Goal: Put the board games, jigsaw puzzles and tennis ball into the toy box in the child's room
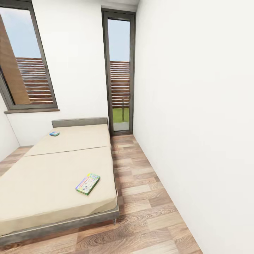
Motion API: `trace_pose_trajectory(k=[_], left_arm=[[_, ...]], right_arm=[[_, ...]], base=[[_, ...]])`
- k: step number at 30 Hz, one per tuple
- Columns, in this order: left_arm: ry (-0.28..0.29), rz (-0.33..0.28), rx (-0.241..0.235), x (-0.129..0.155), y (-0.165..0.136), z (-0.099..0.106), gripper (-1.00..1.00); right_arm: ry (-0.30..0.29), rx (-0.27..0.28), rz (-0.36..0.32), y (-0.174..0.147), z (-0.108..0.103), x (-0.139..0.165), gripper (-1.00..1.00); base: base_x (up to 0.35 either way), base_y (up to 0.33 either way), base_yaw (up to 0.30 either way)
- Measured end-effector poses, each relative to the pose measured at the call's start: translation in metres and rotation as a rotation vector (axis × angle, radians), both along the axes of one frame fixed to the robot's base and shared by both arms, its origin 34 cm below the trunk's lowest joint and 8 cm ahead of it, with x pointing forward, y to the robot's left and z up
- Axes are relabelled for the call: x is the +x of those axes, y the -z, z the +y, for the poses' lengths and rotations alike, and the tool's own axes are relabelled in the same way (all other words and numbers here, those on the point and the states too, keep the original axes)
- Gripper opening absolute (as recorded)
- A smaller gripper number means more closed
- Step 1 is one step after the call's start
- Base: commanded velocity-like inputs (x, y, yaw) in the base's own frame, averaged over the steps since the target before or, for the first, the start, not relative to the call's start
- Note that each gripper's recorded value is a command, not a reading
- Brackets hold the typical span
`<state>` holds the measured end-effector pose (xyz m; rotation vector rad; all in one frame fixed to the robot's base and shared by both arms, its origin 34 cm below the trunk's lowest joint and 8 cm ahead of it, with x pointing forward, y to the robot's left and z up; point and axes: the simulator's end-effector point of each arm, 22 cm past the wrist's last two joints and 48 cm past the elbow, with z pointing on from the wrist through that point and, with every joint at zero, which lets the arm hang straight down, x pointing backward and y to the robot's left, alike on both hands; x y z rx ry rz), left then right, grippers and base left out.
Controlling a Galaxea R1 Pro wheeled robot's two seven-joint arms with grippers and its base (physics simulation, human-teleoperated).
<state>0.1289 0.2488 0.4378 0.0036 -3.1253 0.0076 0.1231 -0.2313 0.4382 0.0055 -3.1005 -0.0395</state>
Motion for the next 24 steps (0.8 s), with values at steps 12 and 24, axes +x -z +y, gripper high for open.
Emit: trace_pose_trajectory(k=[12, 24], left_arm=[[0.000, -0.054, 0.000, 0.012, 0.000, 0.000, 1.00], [0.002, -0.061, 0.000, 0.013, 0.000, 0.000, 1.00]], right_arm=[[-0.009, 0.003, -0.001, 0.000, 0.001, 0.000, 1.00], [-0.004, 0.001, -0.001, 0.000, 0.000, 0.000, 1.00]], base=[[0.000, 0.000, 0.000], [0.000, 0.000, 0.000]])
